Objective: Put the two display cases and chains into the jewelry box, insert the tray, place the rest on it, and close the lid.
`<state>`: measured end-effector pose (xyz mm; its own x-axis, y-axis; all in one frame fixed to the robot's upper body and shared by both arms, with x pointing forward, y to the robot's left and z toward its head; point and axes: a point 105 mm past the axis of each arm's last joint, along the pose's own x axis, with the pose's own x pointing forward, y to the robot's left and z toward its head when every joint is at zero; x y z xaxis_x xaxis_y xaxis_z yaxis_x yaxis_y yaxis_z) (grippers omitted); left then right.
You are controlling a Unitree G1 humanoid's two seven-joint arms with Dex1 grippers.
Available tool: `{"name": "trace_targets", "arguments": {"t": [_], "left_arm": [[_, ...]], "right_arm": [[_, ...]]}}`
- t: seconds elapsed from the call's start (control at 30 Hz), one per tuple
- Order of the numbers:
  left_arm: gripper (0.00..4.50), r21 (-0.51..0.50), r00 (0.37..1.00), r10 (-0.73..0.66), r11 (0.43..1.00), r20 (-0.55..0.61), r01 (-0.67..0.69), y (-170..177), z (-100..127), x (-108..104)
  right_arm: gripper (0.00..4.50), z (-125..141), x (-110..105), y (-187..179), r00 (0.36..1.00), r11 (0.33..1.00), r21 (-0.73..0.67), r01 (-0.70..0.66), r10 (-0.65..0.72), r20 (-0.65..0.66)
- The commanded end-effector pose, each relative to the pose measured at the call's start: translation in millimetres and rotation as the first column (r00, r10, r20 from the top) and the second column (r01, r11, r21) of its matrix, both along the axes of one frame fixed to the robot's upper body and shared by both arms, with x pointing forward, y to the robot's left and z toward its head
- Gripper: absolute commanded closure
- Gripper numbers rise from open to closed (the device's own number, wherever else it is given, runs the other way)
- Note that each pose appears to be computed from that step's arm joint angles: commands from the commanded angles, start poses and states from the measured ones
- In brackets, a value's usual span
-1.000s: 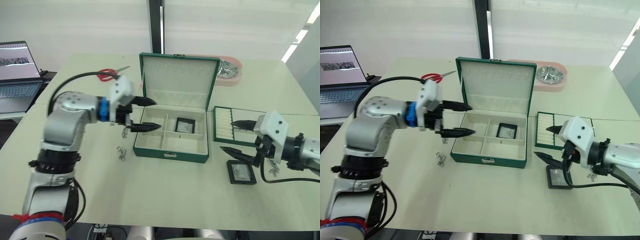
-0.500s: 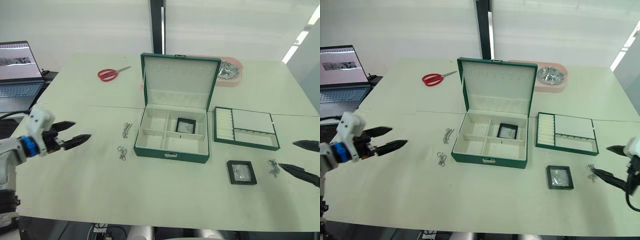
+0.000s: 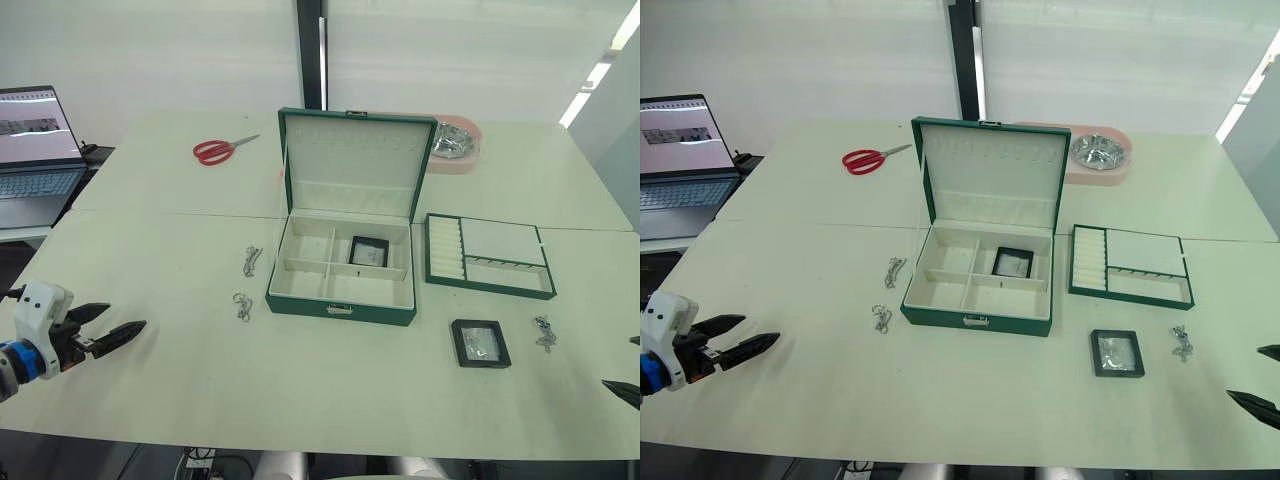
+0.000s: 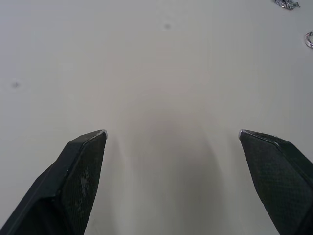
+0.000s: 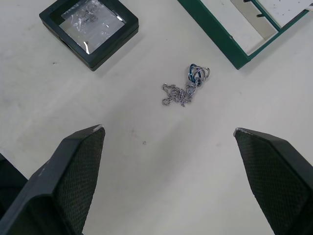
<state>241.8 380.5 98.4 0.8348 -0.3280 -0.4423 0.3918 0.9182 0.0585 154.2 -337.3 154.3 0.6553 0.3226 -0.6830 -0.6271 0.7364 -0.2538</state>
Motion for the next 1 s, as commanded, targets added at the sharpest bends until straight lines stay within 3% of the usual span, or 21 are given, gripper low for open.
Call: {"name": "trace_targets", "arguments": {"t": [0.03,0.4,0.63,0.73,1.0], "left_arm": [[0.02,0.010,0.998,0.000,1.000,0.065,-0.001,1.0,17.0,1.0],[0.02,-0.006,0.997,-0.041,0.999,0.060,0.041,-18.5,16.4,-2.1],[0.02,-0.058,0.998,-0.048,0.997,0.046,0.051,-39.9,10.4,-17.2],[0.02,-0.093,0.998,-0.050,0.994,0.036,0.054,-53.5,7.1,-28.2],[0.02,-0.175,0.990,0.076,0.983,0.116,-0.055,-94.7,-0.1,-40.5]], "right_arm": [[0.00,6.5,5.1,0.8,0.999,1.000,-0.020,-0.014,0.015,0.030],[0.00,11.9,15.0,10.3,0.995,0.995,-0.050,-0.081,0.083,0.046],[0.00,33.5,41.5,59.9,0.956,0.964,0.023,-0.264,0.259,0.135],[0.00,44.9,50.4,91.2,0.915,0.923,0.071,-0.379,0.363,0.174],[0.00,71.5,56.7,174.2,0.753,0.727,0.199,-0.656,0.619,0.223]]}}
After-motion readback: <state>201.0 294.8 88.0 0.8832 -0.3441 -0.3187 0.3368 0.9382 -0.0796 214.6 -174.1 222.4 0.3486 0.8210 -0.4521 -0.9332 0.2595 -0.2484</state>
